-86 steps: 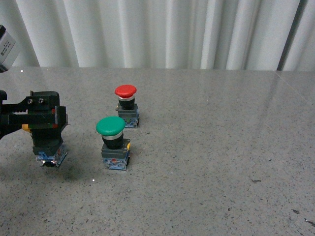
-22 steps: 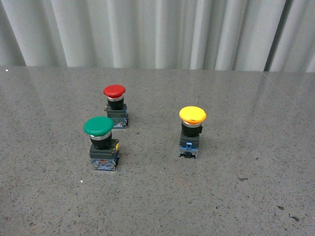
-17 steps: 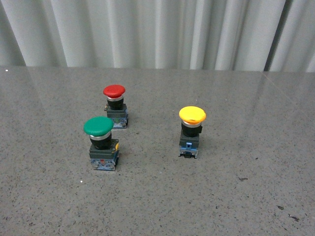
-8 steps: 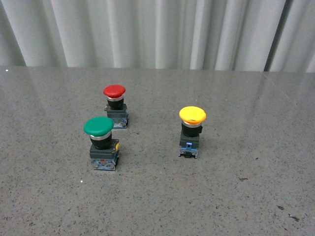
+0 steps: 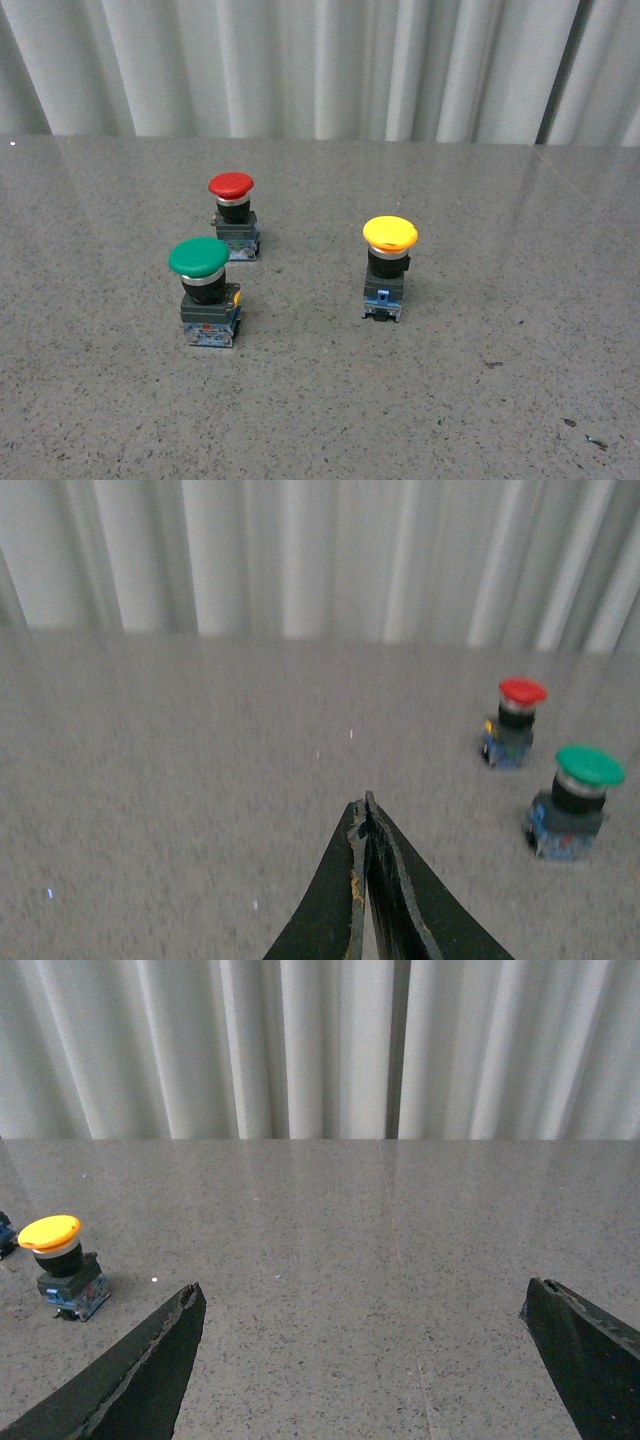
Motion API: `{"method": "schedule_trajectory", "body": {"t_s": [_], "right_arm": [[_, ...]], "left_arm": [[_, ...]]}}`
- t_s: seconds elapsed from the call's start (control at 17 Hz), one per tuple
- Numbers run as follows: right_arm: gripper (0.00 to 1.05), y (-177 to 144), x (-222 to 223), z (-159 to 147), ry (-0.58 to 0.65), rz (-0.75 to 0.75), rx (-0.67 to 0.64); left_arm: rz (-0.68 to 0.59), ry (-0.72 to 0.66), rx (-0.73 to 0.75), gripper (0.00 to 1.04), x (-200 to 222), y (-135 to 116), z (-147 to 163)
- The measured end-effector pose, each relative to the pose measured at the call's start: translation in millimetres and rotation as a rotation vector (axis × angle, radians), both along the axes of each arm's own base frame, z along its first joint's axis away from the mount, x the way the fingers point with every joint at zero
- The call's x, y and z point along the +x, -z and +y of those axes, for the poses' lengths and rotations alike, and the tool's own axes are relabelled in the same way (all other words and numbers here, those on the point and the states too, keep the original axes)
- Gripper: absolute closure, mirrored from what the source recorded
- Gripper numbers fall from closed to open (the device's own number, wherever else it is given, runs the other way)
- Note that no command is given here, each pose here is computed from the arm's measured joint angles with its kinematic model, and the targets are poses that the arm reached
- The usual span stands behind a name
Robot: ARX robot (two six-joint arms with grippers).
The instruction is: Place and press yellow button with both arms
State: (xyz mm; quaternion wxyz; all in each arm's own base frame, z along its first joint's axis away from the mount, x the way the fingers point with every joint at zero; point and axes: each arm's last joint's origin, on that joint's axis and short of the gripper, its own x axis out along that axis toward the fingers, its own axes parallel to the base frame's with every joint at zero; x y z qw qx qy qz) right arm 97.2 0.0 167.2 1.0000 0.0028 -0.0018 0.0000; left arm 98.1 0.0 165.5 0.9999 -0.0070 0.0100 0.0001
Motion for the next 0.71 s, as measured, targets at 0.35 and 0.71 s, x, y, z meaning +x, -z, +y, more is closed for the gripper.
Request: {"method": "schedule_trajectory", "body": {"t_s": [0.35, 0.71], "right_arm": [[0.06, -0.1, 0.0, 0.0, 0.000, -0.001, 0.000], [0.06, 0.0, 0.0, 0.0, 0.000, 0.000, 0.000]], "left_arm": [[-0.019, 0.000, 0.000, 0.81, -0.6, -1.7, 0.0], [-0.020, 0.001, 0.000, 0.34, -0.6, -1.7, 0.0]]}}
